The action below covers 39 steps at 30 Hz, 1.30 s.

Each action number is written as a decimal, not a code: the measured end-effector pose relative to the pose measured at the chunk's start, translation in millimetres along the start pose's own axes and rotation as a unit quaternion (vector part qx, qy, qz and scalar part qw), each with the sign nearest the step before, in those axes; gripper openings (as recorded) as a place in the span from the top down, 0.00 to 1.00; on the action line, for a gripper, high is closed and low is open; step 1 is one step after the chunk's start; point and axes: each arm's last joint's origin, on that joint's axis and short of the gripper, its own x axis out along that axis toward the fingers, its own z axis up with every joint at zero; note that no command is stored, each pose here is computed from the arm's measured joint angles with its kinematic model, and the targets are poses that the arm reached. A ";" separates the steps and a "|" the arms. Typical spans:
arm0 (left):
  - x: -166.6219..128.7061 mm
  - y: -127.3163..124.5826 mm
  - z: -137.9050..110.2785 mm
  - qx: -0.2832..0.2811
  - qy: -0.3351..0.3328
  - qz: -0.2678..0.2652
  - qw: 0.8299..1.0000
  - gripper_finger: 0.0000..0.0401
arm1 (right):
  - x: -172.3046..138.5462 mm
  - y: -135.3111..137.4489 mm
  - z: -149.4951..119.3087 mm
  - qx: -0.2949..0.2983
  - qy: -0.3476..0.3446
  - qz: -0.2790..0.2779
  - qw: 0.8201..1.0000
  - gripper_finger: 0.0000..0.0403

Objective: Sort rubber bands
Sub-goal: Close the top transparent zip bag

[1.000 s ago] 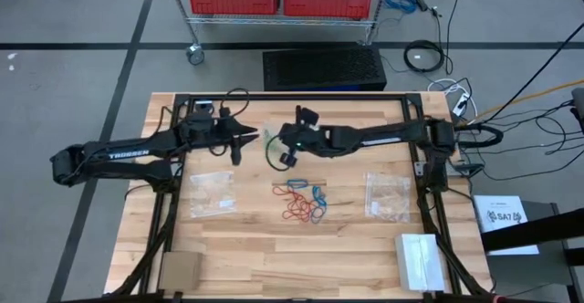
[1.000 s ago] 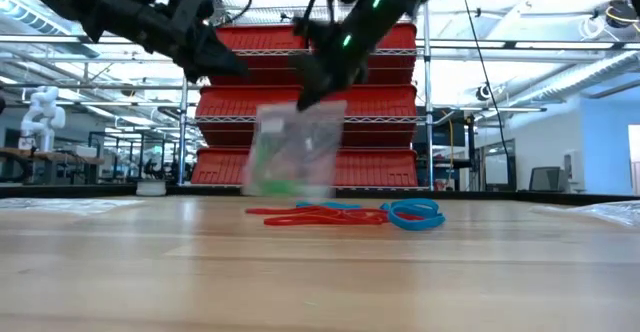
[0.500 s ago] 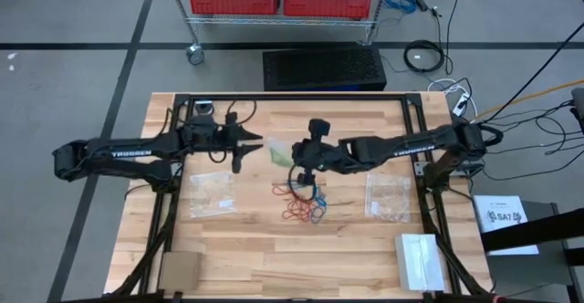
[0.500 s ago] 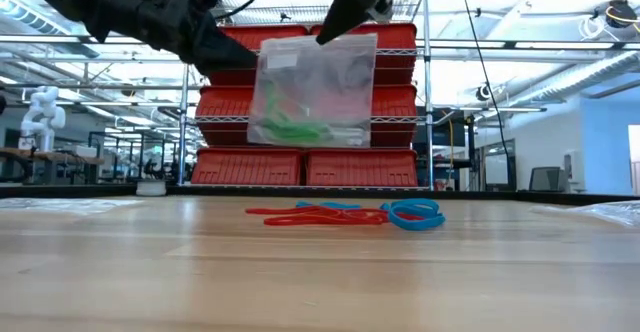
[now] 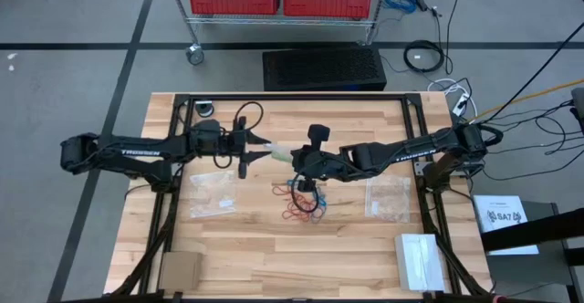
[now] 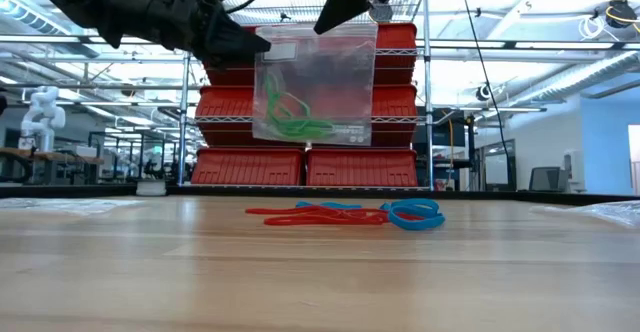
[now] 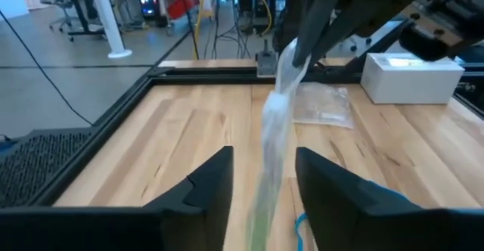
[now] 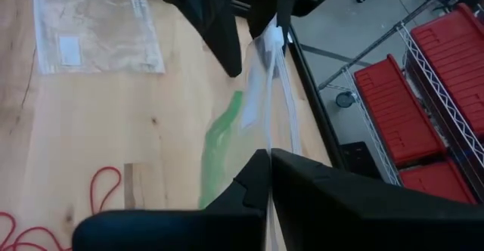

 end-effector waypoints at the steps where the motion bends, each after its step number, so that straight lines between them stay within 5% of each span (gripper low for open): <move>1: 0.0 0.0 0.5 -0.002 -0.003 0.000 1.000 0.67 | 0.1 0.1 0.0 0.000 0.000 0.000 1.000 1.00; 11: 0.0 0.2 1.9 0.007 -0.010 0.001 1.000 0.98 | 0.1 0.5 -1.7 0.001 0.007 0.001 1.000 1.00; 20: 0.0 -0.7 -3.3 0.036 0.018 -0.003 0.999 0.99 | 0.0 0.7 1.3 0.017 -0.007 0.005 1.000 0.89; 28: 0.5 -5.3 -6.3 0.053 0.033 -0.015 0.998 0.99 | 9.3 2.8 13.2 0.053 -0.074 0.087 0.992 0.69; 39: 1.0 -8.4 -5.9 0.060 0.032 -0.022 0.997 0.99 | 50.1 10.3 8.5 0.027 -0.089 0.069 0.993 0.60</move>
